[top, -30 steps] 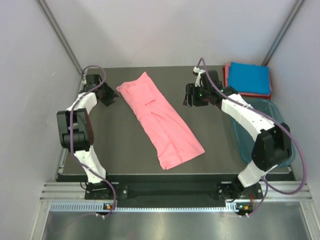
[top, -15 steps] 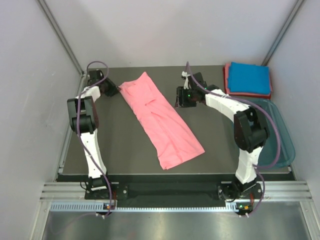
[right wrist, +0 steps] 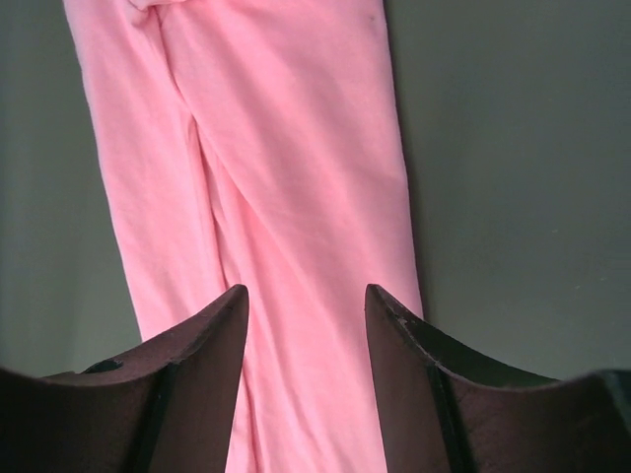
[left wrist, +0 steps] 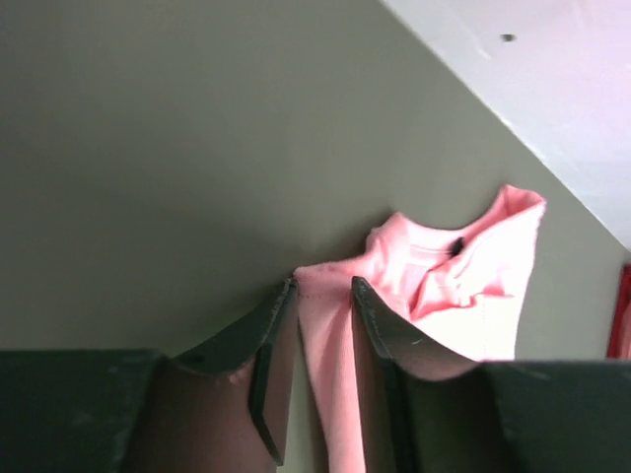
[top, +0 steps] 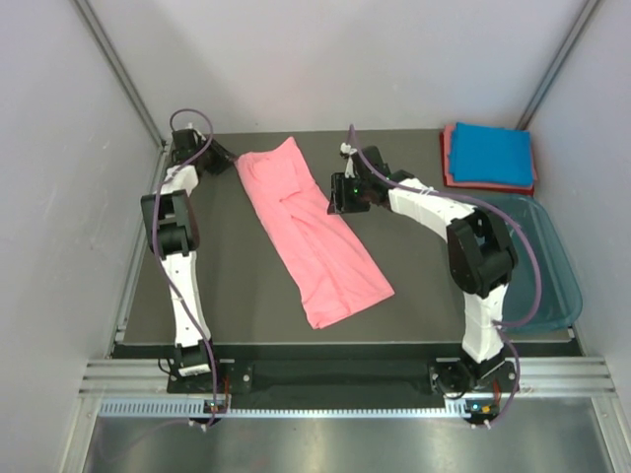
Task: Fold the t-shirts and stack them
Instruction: Fold the tshirt
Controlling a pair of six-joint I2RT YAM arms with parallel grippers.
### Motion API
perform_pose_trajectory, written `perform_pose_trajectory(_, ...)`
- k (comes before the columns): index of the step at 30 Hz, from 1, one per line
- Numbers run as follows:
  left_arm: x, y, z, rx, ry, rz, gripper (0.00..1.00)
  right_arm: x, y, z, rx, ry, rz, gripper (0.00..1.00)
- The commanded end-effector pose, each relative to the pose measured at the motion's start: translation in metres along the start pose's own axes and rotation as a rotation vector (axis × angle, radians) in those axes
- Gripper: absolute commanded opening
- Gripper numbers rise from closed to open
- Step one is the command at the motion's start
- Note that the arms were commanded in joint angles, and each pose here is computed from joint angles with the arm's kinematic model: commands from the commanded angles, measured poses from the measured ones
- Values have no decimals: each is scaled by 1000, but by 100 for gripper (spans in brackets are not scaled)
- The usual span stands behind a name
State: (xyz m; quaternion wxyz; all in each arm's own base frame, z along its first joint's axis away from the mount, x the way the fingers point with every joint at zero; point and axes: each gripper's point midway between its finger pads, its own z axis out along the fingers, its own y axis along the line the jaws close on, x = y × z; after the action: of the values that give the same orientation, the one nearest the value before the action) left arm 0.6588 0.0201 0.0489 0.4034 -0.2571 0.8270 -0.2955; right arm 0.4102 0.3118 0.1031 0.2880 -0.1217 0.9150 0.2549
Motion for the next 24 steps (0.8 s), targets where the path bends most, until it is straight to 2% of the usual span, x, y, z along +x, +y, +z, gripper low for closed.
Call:
perform_pose_trajectory(1,-32,-36,1,169,-73,79,35,-23,5,0,3,-65,-18,51)
perform_pose_trajectory(8,-45,-36,-9,154,-80,85,36,-17,-14,-6,62,-39,-18,51)
perform_pose_trajectory(9,-34,-25,-11,109,-51,56,36,-18,-19,-11,76,-41,-15,51)
perform_pose_trajectory(10,-52,-29,-27,59,-109,63,38,-10,-24,-14,87,-19,-15,52)
perform_pose_trajectory(15,-62,-2,-88,-260,-191,52,48,26,-41,-39,120,82,-40,54)
perform_pose_trajectory(16,-54,8,-97,-324,-165,37,49,33,-44,-44,132,96,-60,54)
perform_pose_trajectory(19,-27,-1,-119,-300,-110,7,49,69,-54,-56,149,164,-68,56)
perform_pose_trajectory(20,1,12,-124,-325,-52,-20,49,73,-53,-64,146,162,-71,56)
perform_pose_trajectory(21,3,-1,-139,-304,-57,-21,49,93,-60,-66,155,200,-67,56)
perform_pose_trajectory(22,18,-5,-144,-295,-31,-29,49,99,-60,-69,149,208,-61,56)
perform_pose_trajectory(23,53,3,-151,-297,45,-56,49,112,-62,-73,146,225,-56,57)
perform_pose_trajectory(24,58,-12,-167,-266,46,-59,49,118,-62,-75,143,235,-46,57)
